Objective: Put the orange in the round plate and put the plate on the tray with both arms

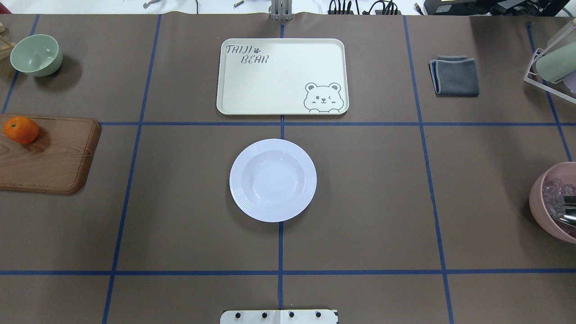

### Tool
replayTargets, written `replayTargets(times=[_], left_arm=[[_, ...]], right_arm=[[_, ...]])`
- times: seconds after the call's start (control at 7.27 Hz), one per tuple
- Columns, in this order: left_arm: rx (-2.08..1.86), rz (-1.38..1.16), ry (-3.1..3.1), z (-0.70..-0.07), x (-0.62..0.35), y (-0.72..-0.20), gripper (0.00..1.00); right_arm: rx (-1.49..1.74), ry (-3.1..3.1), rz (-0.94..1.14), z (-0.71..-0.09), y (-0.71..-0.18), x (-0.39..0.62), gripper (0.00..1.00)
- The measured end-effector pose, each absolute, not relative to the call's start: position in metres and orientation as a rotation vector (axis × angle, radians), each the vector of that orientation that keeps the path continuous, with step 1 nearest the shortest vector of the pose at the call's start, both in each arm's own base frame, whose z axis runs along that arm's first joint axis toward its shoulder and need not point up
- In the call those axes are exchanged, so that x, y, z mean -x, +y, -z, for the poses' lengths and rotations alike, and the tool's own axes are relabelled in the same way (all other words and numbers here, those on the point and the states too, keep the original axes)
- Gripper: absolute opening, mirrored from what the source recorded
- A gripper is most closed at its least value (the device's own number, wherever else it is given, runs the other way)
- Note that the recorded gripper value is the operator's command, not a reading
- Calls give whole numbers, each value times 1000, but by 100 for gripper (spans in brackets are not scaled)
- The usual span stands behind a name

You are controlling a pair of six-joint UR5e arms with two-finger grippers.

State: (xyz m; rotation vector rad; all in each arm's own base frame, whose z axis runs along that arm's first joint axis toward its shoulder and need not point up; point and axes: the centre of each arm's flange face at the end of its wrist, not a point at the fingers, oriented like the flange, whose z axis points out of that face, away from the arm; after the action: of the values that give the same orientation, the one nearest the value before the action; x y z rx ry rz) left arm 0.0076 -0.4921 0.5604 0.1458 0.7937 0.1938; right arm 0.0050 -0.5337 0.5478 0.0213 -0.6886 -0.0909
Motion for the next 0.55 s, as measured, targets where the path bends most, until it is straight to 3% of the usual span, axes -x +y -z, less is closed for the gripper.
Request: replayTargets(times=[0.55], left_arm=[[-155, -199, 794, -561, -8, -493, 98]], right_arm=[[-22, -693, 90, -547, -534, -5, 100]])
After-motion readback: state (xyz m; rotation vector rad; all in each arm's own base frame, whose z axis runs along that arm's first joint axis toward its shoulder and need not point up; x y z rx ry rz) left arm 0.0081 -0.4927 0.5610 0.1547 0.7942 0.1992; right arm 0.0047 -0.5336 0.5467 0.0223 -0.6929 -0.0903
